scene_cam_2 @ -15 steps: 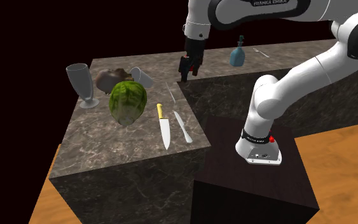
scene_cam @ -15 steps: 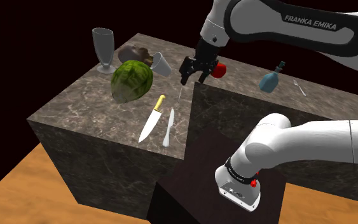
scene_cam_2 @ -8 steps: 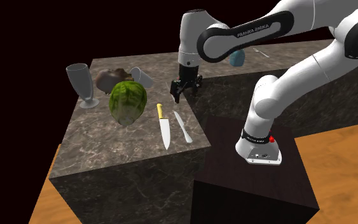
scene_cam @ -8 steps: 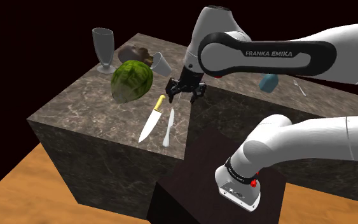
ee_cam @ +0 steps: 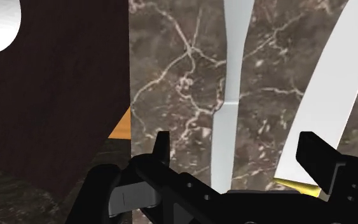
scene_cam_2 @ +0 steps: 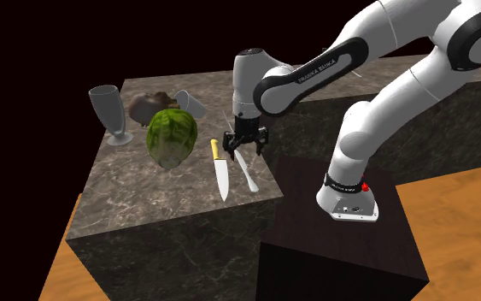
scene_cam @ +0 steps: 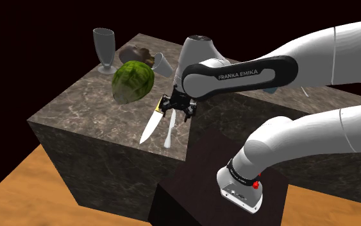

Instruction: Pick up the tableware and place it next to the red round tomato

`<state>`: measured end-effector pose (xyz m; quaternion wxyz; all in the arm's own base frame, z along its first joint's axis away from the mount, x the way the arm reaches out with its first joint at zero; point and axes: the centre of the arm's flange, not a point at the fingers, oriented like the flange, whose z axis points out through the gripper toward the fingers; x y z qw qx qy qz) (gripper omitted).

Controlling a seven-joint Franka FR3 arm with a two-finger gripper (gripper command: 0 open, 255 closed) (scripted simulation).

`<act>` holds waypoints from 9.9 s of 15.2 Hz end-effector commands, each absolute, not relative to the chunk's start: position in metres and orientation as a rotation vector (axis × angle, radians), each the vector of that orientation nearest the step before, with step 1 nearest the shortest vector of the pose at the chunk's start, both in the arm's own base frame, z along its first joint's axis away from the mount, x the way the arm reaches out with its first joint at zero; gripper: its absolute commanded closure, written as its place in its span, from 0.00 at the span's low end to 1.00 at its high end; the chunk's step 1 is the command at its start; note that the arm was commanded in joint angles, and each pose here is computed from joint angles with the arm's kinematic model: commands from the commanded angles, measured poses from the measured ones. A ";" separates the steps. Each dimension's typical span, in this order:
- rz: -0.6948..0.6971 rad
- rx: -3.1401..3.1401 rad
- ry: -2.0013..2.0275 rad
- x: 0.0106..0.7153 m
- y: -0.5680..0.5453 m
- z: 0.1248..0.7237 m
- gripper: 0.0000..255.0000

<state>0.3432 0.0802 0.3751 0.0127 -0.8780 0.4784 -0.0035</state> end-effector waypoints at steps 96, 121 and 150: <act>-0.011 -2.729 1.503 0.279 -0.441 0.514 1.00; -0.011 -2.729 1.503 0.255 -0.635 0.462 1.00; -0.011 -2.729 1.503 0.255 -0.635 0.352 0.00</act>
